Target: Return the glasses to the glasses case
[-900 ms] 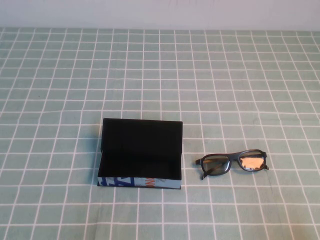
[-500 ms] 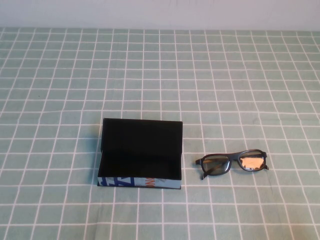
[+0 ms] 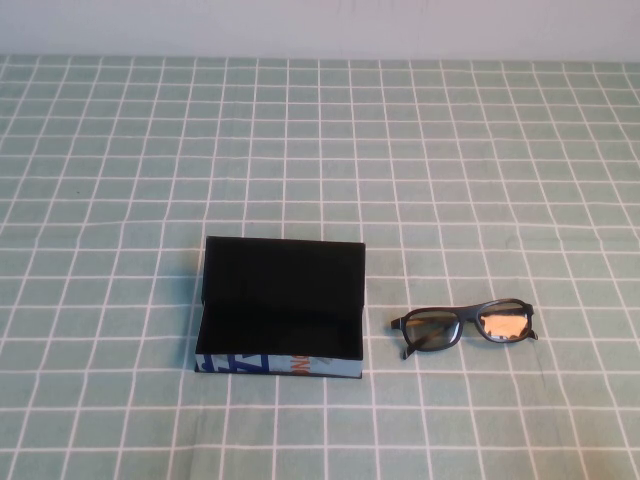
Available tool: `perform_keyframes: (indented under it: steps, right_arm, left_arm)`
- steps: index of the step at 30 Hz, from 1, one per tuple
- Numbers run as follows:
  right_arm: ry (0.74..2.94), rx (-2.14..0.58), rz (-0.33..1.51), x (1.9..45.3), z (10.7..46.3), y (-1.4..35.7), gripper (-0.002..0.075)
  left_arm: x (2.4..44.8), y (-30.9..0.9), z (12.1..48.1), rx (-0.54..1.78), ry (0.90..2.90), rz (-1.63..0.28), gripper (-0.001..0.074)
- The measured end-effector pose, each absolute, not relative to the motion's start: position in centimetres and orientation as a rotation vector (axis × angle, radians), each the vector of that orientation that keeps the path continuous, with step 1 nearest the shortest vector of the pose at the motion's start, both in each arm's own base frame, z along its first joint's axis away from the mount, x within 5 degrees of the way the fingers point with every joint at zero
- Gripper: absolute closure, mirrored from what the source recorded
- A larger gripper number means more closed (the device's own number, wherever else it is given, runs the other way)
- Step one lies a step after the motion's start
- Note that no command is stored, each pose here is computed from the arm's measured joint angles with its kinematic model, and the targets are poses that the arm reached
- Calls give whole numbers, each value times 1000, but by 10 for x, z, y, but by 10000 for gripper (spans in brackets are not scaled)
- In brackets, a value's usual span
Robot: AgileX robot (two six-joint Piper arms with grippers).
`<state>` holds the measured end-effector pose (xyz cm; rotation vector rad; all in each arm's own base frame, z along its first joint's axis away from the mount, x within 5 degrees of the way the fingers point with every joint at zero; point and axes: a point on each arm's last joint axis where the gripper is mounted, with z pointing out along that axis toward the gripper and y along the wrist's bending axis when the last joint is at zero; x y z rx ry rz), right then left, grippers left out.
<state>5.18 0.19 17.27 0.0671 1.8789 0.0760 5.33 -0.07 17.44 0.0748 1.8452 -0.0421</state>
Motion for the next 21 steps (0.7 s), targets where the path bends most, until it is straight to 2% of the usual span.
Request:
perform_keyframes:
  steps: [8, 12, 17, 21]
  right_arm:
    - [1816, 68, 74, 54, 176, 1, 739]
    - [1668, 69, 71, 56, 189, 1, 739]
    - [1358, 69, 65, 54, 217, -1, 739]
    - [1112, 69, 59, 47, 238, -2, 739]
  left_arm:
    - [54, -1, 176, 88, 1823, -33, 735]
    - [55, -3, 182, 98, 1749, -52, 735]
    - [56, -8, 202, 127, 1523, -106, 735]
    - [50, -14, 229, 165, 1223, -170, 735]
